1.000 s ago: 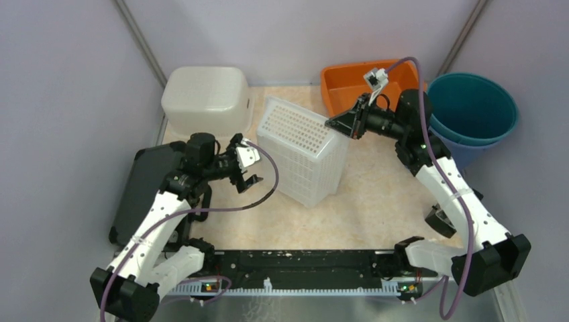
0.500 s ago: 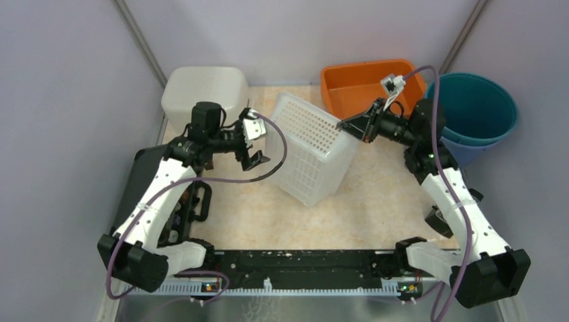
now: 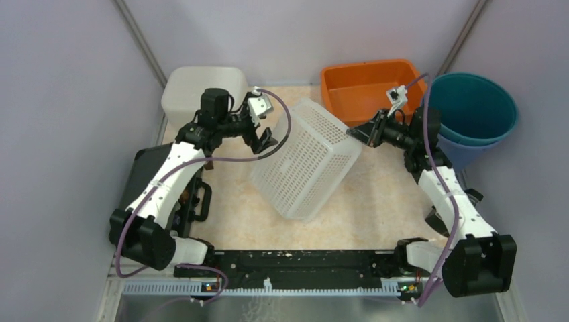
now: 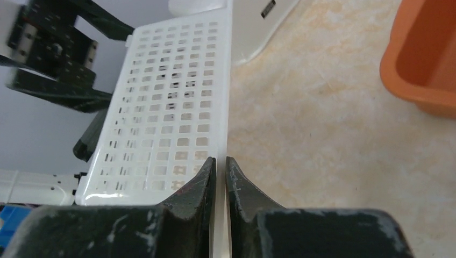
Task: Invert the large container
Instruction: Turn the container upside down at the center of the board.
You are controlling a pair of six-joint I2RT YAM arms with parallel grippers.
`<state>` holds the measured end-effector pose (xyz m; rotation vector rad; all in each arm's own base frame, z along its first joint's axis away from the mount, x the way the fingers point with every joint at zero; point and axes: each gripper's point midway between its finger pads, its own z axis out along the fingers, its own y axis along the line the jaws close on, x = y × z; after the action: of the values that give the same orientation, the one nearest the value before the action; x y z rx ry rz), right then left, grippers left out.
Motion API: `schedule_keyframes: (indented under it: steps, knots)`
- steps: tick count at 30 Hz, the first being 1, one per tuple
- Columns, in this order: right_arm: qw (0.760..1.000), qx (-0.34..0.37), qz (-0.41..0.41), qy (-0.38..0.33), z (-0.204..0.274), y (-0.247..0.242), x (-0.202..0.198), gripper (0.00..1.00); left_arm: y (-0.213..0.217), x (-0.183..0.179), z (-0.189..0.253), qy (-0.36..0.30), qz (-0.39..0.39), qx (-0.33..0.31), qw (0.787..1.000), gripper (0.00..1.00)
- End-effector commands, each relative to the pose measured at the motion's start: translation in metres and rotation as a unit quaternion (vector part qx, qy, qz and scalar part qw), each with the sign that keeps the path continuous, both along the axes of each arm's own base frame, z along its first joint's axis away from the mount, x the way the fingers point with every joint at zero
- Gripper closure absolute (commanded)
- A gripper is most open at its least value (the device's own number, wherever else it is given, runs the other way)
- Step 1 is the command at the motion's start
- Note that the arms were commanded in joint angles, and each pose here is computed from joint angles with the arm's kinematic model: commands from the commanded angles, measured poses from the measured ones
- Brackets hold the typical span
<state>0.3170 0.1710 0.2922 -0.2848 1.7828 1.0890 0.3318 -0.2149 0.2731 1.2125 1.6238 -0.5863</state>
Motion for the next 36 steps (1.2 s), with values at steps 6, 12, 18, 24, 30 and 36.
schedule_keyframes:
  steps: [6,12,18,24,30,36]
  knots:
    - [0.999,-0.018,0.000,0.036,-0.051,-0.019,0.009,1.00,0.001,0.024,0.021,-0.036,0.053,-0.036,0.997,0.01]
    - [0.999,-0.021,-0.004,0.024,-0.051,-0.020,0.005,1.00,0.004,0.013,0.011,-0.033,0.048,-0.027,0.998,0.01]
    - [0.999,-0.029,-0.003,0.030,-0.065,-0.022,-0.001,1.00,0.004,-0.006,0.000,-0.023,0.012,-0.014,1.000,0.01]
    - [0.999,-0.032,0.010,0.016,-0.073,-0.020,-0.012,1.00,0.001,-0.027,-0.015,-0.010,-0.027,-0.012,1.000,0.01]
    - [0.999,-0.022,0.036,0.012,-0.085,-0.014,-0.023,1.00,-0.001,-0.047,-0.031,0.000,-0.065,-0.012,0.998,0.01]
    - [0.998,-0.030,0.047,0.037,-0.107,-0.014,-0.024,1.00,0.004,-0.054,-0.045,-0.002,-0.067,0.001,0.998,0.01]
